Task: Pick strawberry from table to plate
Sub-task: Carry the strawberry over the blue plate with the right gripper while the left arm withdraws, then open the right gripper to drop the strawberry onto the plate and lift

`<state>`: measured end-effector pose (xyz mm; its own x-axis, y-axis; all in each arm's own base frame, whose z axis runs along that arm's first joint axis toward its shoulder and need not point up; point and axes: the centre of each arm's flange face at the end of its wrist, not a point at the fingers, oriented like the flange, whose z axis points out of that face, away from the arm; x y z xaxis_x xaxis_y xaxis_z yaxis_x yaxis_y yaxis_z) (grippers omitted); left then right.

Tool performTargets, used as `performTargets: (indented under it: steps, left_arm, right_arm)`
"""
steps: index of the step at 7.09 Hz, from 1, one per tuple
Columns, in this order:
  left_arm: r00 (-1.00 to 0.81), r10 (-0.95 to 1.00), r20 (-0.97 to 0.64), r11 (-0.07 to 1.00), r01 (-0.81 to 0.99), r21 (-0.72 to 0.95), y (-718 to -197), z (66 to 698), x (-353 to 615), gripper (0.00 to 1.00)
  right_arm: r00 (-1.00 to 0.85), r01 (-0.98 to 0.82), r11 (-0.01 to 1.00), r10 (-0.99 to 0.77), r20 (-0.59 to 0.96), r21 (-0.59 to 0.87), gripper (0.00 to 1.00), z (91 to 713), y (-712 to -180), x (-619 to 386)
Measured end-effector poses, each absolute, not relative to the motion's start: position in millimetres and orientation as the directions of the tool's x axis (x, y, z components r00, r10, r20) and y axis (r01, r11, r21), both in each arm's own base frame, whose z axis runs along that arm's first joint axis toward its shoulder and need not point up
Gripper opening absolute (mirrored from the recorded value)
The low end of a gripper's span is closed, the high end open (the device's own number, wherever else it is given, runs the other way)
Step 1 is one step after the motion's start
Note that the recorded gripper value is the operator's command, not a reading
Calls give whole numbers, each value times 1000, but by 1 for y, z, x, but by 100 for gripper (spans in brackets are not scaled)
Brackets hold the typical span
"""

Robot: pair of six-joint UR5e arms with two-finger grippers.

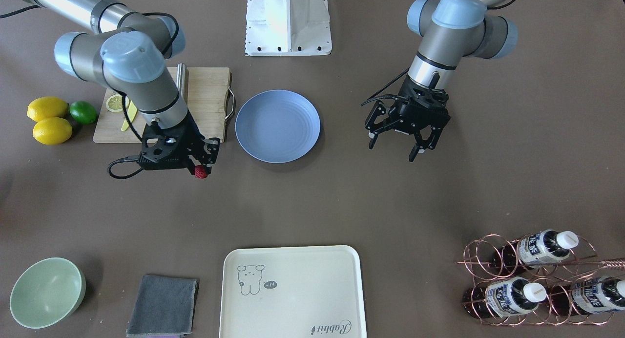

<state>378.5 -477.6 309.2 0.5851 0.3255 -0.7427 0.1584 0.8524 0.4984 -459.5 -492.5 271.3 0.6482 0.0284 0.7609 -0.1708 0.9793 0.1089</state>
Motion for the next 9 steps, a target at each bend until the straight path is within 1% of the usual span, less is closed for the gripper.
performTargets:
  steps: [2,4,5,7,9]
  left_arm:
    - [568,346,-747,899,28,437,-489,374,307,98]
    - [558,380,-737,909,-78,410,-479,435,249,98]
    - [570,382,-728,912,-102,398,-473,462,226,98]
    - [611,392,-688,910,-146,389,-463,505,185,98]
    - [661,403,-633,907,-196,373,-470,529,144,98]
  right_arm:
    - [654,-167,981,38,756,95,0,213,-452,-506]
    - [652,-145,984,13,758,108,0,181,-410,-544]
    - [655,-134,984,-4,756,121,0,177,-398,-556]
    - [663,-118,984,-23,748,135,0,180,-390,-566]
    - [681,-117,981,-34,732,154,0,187,-389,-576]
